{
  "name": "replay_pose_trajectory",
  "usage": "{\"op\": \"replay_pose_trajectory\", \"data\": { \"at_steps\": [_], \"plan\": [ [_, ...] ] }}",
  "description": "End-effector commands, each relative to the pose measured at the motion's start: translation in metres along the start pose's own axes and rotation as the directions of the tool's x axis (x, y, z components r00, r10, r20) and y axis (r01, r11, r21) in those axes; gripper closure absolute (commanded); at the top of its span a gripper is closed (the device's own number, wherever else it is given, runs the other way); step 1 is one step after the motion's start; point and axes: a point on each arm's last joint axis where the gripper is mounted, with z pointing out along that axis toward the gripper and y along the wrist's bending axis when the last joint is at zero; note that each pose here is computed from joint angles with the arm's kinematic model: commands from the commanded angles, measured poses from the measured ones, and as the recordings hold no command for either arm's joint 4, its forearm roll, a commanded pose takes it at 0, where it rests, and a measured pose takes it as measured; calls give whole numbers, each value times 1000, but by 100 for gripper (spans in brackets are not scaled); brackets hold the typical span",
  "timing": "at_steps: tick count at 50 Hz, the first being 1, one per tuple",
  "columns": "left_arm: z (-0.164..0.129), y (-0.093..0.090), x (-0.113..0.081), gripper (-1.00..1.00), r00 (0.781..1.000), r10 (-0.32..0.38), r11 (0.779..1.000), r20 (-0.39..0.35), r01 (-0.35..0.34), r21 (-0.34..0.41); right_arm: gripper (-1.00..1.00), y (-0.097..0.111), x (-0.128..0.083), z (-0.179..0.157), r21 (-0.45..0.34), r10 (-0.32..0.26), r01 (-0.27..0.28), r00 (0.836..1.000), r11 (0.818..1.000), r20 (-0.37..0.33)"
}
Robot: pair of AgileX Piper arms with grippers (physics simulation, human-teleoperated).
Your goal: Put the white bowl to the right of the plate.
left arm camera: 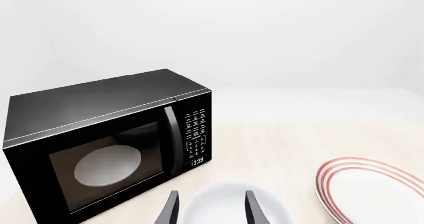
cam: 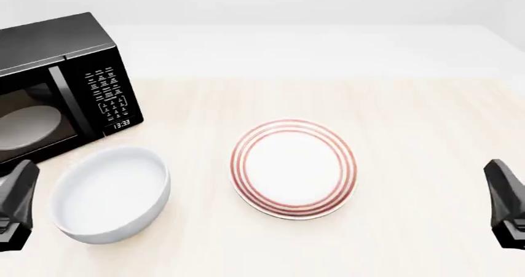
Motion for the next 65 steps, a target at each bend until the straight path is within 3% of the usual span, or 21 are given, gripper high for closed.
{"op": "replay_pose_trajectory", "data": {
  "at_steps": [1,6,10,12,14,19,25,36,37,44,49,51,58,65],
  "plan": [
    [0,0,0,-100,1000,0,1000,0,0,0,-100,0,-1,-1,2,0,0,1000,1000,4],
    [0,0,0,-100,1000,0,1000,0,0,0,-100,1,-3,-2,-18,-18,18,1000,1000,10],
    [0,0,0,-100,1000,0,1000,0,0,0,-100,2,-4,3,-27,-1,0,1000,1000,-12],
    [0,0,0,-100,1000,0,1000,0,0,0,-100,3,-7,8,-44,-3,2,1000,999,-26],
    [0,0,0,-100,1000,0,1000,0,0,0,-100,6,-12,13,-78,29,-32,999,996,-35],
    [0,0,0,-100,1000,0,1000,0,0,0,-100,8,-26,25,-102,9,-13,999,995,-38],
    [0,0,0,-100,1000,0,1000,0,0,0,-100,27,-39,60,-226,-16,-1,997,974,-73],
    [0,0,0,-100,1000,0,1000,0,0,0,-100,55,-52,103,-335,-49,16,995,942,-89],
    [0,0,0,-100,1000,0,1000,0,0,0,-100,64,-51,111,-365,-59,16,993,931,-106],
    [0,0,0,-100,1000,0,1000,0,0,0,-100,83,-57,133,-410,-72,13,989,912,-128],
    [0,0,0,-100,1000,0,1000,0,0,0,-100,99,-62,143,-459,-84,15,988,889,-131],
    [0,0,0,-100,1000,0,1000,0,0,0,-100,107,-60,154,-467,-95,6,981,884,-167],
    [0,0,0,-100,1000,0,1000,0,0,0,-100,127,-68,164,-513,-94,-4,982,858,-165],
    [0,0,0,-100,1000,0,1000,0,0,0,-100,146,-69,180,-538,-114,-3,976,843,-184]
  ]
}}
